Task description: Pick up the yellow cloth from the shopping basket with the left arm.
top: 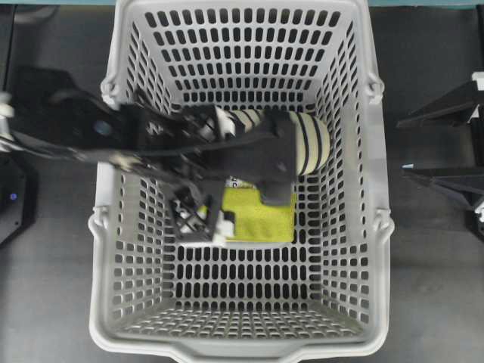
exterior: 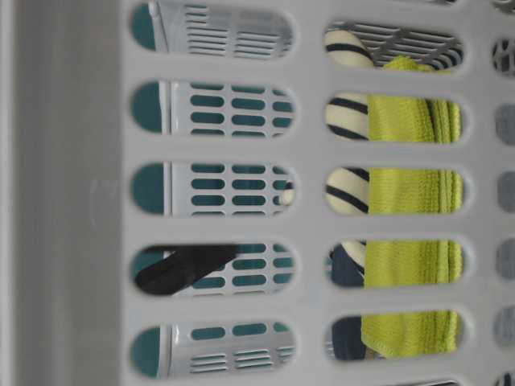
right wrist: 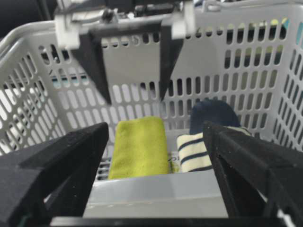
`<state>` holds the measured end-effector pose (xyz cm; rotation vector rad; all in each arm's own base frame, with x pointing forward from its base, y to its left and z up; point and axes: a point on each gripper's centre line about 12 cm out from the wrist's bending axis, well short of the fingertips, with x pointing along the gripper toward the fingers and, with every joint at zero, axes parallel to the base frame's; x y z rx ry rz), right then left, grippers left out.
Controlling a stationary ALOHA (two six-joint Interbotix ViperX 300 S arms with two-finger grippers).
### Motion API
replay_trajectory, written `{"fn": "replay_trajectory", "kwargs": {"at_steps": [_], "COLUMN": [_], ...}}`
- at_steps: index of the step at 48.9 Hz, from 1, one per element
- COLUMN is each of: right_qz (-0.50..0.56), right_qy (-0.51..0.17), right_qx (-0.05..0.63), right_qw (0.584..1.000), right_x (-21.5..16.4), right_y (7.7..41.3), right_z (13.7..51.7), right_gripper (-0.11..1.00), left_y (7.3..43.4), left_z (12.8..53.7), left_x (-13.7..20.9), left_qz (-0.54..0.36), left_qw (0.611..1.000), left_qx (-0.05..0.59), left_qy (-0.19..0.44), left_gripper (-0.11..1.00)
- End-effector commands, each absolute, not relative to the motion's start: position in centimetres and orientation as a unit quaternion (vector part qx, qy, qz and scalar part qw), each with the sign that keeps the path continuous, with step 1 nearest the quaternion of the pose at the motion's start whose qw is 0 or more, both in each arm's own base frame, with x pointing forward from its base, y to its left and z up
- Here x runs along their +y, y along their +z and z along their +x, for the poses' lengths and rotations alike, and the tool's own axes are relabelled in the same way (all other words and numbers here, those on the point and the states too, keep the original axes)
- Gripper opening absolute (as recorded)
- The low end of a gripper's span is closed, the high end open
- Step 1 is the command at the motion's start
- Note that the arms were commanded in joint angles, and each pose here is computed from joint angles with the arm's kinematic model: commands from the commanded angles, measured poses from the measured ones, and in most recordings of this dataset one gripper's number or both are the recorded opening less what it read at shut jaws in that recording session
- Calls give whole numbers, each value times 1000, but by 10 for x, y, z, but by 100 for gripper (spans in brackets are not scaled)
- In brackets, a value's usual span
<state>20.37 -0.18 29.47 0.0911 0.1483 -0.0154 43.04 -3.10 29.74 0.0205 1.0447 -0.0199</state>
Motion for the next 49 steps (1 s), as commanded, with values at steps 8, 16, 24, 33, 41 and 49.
{"fn": "replay_trajectory", "kwargs": {"at_steps": [8, 16, 24, 33, 41, 49], "right_qz": [45, 45, 44, 45, 45, 45], "right_qy": [-6, -6, -4, -4, -4, -4], "right_qx": [59, 59, 50, 46, 50, 48], "right_qw": [997, 997, 998, 998, 998, 998], "right_x": [-2, -2, -1, -1, -1, -1], "right_y": [304, 303, 305, 303, 298, 299], "right_z": [205, 205, 206, 206, 205, 205], "right_gripper": [77, 77, 77, 77, 77, 77], "left_y": [268, 249, 219, 195, 188, 193], "left_z": [447, 451, 453, 445, 437, 437], "left_x": [-38, -39, -41, -40, -43, -43], "left_qz": [13, 17, 19, 15, 20, 18], "left_qw": [851, 845, 842, 834, 827, 830], "left_qx": [526, 535, 539, 551, 561, 557], "left_qy": [-11, -14, -16, -14, -18, -17], "left_gripper": [89, 89, 89, 87, 73, 33]}}
